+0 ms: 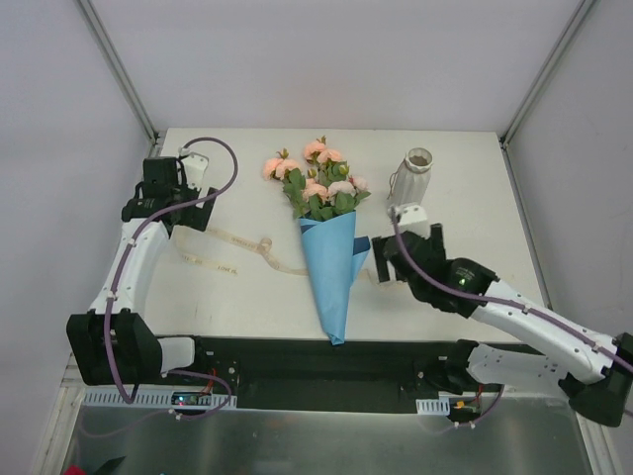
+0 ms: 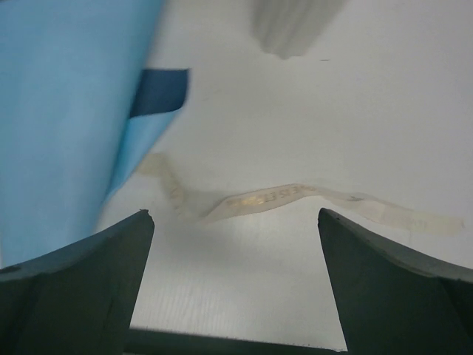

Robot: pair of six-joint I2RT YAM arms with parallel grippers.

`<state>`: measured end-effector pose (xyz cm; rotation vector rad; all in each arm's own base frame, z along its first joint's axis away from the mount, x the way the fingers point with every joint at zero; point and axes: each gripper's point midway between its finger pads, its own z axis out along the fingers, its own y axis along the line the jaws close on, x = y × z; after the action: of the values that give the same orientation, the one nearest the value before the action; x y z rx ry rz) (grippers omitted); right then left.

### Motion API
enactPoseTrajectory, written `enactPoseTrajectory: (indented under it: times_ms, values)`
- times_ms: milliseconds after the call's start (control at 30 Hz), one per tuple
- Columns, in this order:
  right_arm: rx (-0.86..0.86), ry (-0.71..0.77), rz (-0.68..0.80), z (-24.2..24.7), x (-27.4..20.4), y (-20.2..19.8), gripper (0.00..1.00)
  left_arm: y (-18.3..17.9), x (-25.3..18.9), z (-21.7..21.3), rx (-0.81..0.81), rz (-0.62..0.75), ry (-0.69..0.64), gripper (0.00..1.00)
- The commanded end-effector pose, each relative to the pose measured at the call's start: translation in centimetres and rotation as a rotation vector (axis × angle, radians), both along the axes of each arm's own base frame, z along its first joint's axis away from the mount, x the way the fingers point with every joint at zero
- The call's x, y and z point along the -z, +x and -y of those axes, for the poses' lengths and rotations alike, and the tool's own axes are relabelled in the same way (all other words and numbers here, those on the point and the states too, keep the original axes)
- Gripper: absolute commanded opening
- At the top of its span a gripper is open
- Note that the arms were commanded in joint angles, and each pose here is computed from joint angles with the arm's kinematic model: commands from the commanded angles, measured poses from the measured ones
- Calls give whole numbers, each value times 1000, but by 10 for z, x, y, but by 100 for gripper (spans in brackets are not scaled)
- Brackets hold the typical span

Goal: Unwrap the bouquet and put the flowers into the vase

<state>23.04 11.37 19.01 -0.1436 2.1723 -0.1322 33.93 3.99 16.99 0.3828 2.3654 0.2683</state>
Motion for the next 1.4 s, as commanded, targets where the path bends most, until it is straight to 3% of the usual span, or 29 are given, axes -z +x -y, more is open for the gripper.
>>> enactPoseTrajectory:
  times_ms: [0, 167, 367, 833, 1367]
  values:
    - [-437, -111, 8, -75, -12, -45, 96, -14, -15, 27, 61, 0, -129, 99]
    - [-749, -249, -71, -146, 29, -103, 96, -27, 7, 35, 71, -63, -172, 99]
    - [-867, -413, -98, -182, 68, -121, 96, -49, 45, 38, 75, -157, -175, 99]
    - [-893, -572, -160, -192, 125, -120, 98, -58, 45, 36, 79, -135, -160, 99]
    - [-806, -734, -50, -185, 137, -92, 99, -56, 42, 37, 71, -131, -171, 99]
